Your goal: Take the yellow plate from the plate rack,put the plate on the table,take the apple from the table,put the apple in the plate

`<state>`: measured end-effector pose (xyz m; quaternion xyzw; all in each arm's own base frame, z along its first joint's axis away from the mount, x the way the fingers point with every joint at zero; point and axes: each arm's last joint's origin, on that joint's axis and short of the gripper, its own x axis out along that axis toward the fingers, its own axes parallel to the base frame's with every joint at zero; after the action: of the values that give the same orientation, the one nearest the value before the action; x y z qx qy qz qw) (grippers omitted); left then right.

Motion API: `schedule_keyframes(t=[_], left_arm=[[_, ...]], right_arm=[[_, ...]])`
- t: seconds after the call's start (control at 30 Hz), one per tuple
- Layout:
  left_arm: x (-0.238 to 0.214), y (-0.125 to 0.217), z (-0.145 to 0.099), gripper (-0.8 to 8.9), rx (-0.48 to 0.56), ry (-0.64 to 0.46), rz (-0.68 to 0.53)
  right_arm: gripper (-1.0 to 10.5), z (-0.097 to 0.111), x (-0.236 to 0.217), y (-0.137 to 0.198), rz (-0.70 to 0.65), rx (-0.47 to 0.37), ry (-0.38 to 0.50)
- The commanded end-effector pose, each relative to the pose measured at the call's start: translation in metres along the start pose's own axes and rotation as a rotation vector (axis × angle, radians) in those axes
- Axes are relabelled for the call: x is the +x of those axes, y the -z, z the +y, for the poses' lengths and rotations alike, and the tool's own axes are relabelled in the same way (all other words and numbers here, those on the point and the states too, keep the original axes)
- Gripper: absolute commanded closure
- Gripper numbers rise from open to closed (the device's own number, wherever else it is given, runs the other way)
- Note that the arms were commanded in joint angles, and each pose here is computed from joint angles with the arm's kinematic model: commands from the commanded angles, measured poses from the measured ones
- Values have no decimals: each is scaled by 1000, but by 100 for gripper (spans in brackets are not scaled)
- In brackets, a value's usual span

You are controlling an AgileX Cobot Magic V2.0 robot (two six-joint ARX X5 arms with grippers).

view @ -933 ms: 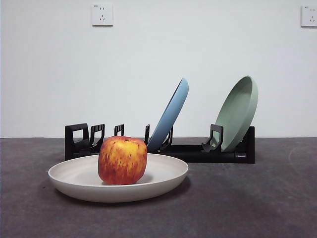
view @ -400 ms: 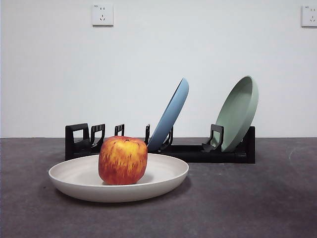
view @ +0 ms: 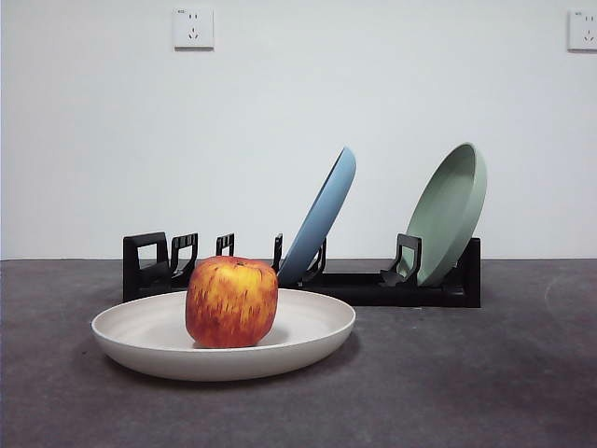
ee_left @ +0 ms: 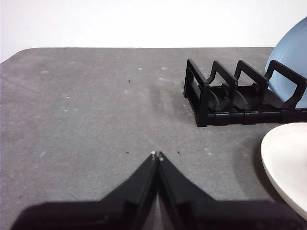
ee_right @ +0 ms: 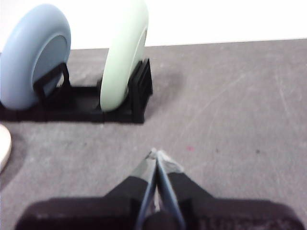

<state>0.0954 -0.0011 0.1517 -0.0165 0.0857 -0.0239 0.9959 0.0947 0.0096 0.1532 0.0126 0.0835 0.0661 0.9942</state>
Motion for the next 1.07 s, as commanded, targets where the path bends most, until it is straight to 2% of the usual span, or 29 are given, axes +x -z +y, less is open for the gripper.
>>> schedule_keyframes(t=[0.03, 0.2, 1.07], left_arm=[[1, 4, 1, 816, -11, -5, 7], [1, 4, 1, 816, -11, -5, 7], [1, 4, 1, 816, -10, -5, 6]], right_arm=[[948, 0, 2, 5, 13, 8, 0], [948, 0, 2, 5, 11, 29, -2], [947, 0, 2, 5, 10, 26, 0]])
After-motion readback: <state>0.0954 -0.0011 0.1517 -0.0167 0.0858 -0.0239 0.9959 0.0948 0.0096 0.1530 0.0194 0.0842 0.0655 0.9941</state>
